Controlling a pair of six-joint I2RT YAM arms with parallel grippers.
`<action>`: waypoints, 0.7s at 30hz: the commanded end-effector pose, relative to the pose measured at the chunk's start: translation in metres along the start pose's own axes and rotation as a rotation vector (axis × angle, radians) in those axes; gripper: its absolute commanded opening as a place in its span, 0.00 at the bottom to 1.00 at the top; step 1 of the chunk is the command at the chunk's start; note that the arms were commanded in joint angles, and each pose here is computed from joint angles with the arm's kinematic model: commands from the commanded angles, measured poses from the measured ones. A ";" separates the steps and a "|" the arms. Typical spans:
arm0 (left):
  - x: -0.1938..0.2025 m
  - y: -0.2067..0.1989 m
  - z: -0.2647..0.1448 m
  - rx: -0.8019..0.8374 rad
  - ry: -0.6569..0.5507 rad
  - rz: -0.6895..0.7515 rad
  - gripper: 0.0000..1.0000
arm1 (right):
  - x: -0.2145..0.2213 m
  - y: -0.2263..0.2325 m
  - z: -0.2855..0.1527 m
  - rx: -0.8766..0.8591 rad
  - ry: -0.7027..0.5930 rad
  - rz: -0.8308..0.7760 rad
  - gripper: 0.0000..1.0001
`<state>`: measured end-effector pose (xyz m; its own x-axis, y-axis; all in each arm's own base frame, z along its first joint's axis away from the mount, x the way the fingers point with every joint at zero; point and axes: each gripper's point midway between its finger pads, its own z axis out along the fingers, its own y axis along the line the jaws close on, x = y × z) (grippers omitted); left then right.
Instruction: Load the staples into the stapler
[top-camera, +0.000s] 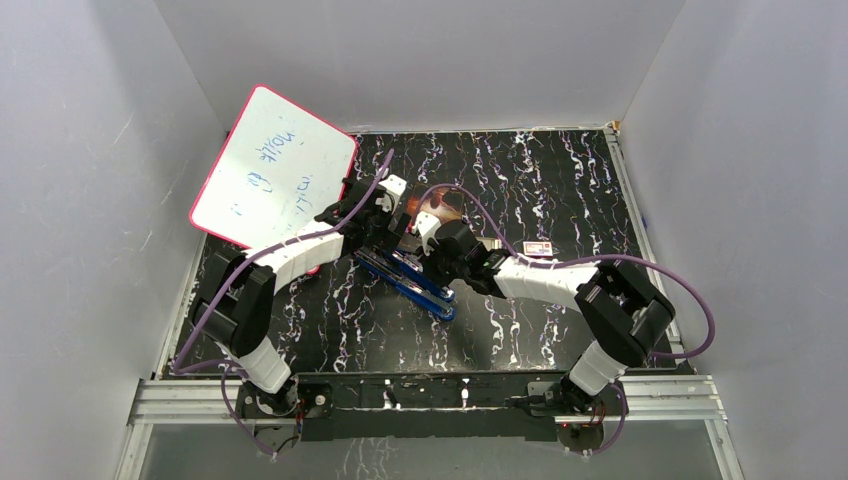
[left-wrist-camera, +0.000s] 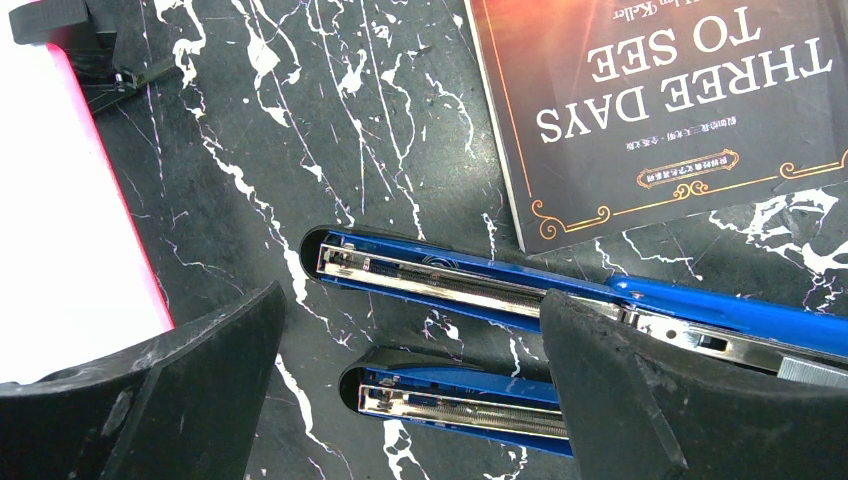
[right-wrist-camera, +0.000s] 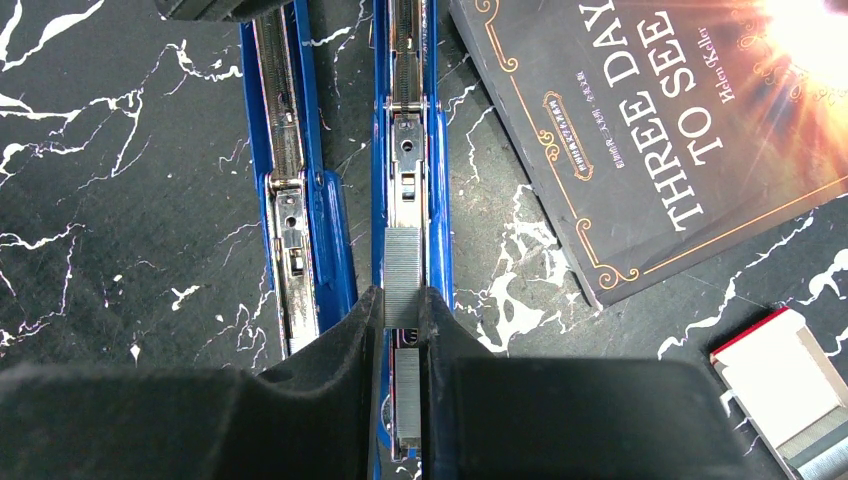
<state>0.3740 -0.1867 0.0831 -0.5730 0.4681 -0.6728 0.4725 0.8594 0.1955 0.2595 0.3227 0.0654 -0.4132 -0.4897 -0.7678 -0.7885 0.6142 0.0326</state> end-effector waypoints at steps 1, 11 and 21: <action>-0.004 0.000 -0.002 0.001 -0.013 0.007 0.98 | -0.024 -0.001 -0.006 0.010 -0.078 0.005 0.00; -0.003 0.000 -0.002 0.001 -0.012 0.007 0.98 | -0.018 -0.002 -0.003 0.017 -0.053 0.008 0.00; -0.003 0.000 -0.002 0.000 -0.012 0.009 0.98 | -0.013 -0.001 0.001 0.011 -0.024 0.009 0.00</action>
<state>0.3740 -0.1867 0.0831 -0.5730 0.4681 -0.6728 0.4725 0.8594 0.1955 0.2601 0.3215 0.0639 -0.4174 -0.4912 -0.7646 -0.7841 0.6199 0.0298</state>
